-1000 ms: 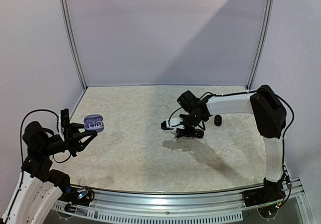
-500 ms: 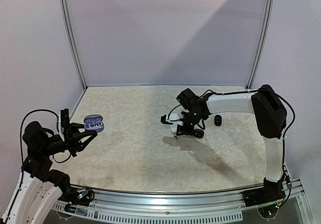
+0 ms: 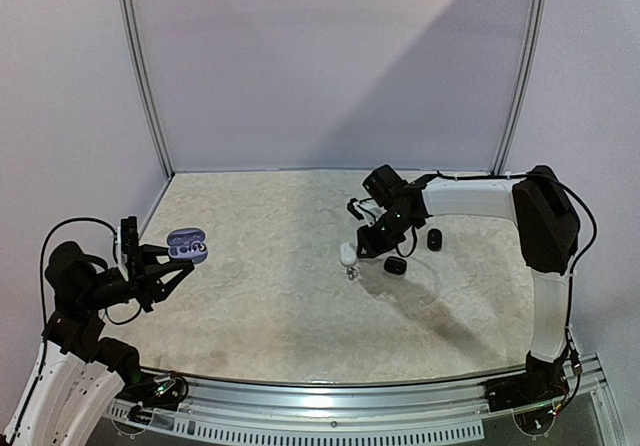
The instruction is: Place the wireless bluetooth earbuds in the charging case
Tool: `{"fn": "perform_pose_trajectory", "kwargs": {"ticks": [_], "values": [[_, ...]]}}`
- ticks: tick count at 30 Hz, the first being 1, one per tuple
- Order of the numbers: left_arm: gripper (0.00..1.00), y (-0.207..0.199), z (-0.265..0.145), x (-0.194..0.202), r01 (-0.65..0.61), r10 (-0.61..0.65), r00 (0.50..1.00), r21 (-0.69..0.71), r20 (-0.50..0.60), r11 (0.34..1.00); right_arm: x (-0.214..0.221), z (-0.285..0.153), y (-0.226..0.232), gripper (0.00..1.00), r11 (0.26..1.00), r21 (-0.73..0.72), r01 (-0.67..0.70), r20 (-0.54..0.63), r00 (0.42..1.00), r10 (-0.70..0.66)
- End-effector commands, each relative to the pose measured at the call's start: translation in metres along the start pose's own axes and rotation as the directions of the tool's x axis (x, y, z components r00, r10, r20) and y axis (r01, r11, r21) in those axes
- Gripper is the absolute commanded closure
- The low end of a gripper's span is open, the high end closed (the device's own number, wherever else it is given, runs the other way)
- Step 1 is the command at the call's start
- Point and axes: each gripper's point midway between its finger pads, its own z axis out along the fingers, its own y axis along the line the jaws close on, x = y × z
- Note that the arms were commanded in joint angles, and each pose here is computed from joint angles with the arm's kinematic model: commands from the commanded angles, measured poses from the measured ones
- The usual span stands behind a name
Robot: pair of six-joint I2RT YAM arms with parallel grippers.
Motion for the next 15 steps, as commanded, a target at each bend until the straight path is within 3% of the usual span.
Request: {"fn": "perform_pose_trajectory", "kwargs": {"ticks": [1, 15], "values": [[1.0, 0.001, 0.0, 0.006, 0.014, -0.014, 1.0, 0.003, -0.005, 1.0, 0.014, 0.008, 0.01, 0.7, 0.985, -0.057, -0.164, -0.07, 0.985, 0.16], [1.0, 0.001, 0.0, 0.006, 0.018, -0.018, 1.0, 0.002, -0.008, 1.0, 0.041, 0.028, 0.017, 0.71, 0.959, -0.102, -0.264, -0.17, 0.955, 0.245]]}}
